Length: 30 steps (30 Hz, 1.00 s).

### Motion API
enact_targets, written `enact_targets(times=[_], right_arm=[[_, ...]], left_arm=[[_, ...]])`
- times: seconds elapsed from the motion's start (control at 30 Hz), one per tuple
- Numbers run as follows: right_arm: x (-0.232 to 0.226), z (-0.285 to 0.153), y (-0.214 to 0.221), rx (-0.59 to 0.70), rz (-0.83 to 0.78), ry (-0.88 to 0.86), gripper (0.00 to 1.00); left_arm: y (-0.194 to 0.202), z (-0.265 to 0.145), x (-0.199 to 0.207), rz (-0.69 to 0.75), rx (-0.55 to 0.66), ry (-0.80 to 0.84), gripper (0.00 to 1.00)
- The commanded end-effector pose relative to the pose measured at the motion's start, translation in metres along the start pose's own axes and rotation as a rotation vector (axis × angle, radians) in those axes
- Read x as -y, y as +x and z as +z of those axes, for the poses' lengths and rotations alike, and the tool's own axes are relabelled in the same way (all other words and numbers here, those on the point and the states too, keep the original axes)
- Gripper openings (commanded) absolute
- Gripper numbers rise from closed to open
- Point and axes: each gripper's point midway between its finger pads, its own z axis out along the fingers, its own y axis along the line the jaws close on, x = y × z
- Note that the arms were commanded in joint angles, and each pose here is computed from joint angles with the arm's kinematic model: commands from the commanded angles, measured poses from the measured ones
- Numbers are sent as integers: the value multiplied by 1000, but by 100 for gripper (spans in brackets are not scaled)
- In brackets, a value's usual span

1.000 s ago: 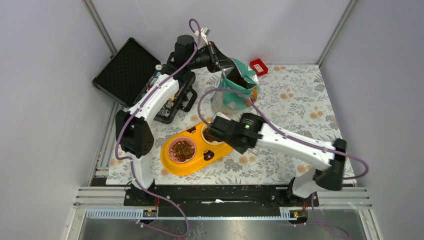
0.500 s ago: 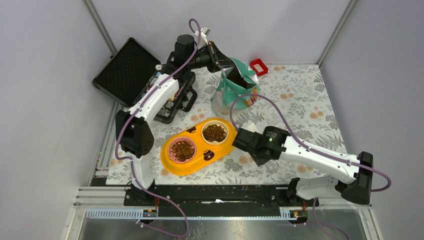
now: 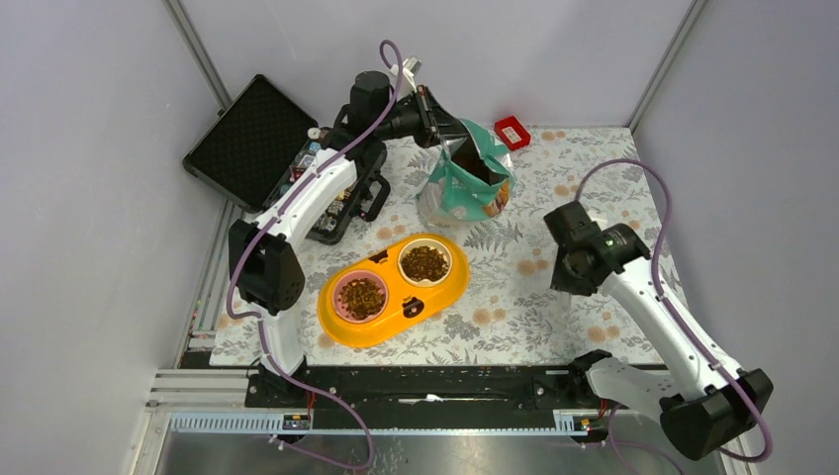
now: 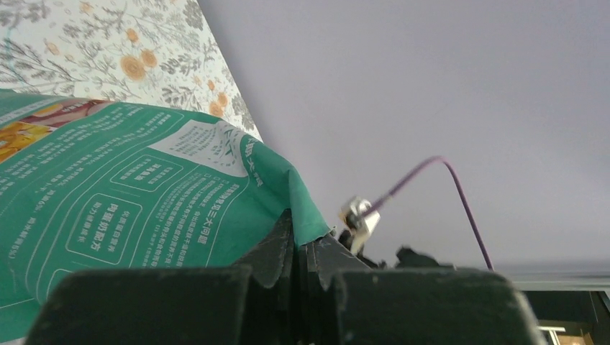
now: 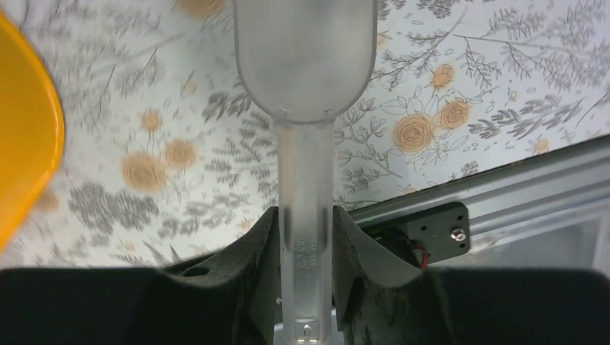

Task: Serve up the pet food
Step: Place the clamp at the center of the board.

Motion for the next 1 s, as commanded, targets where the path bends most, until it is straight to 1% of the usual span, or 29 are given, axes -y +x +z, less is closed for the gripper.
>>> enact_targets(times=[0.0, 0.1, 0.2, 0.3, 0.43, 0.57, 0.87, 0.97], right_arm=[[6, 26, -18, -2, 243, 15, 0], [13, 45, -38, 40, 372, 51, 0], [29, 54, -57, 108, 392, 158, 0], [43, 68, -65, 111, 408, 231, 0], [54, 99, -68, 100, 500, 230, 0], [51, 128, -66, 77, 557, 128, 0], [72, 146, -74, 131, 501, 151, 0], [81, 153, -69, 112, 485, 192, 0]], left_arm=[[-6, -22, 86, 159, 74, 186, 0], [-1, -19, 93, 163, 56, 198, 0], [3, -20, 98, 178, 45, 196, 0], [4, -23, 104, 194, 49, 204, 0], [5, -27, 108, 193, 49, 199, 0], [6, -28, 110, 193, 47, 201, 0], [7, -30, 109, 200, 48, 187, 0], [7, -29, 108, 197, 47, 184, 0]])
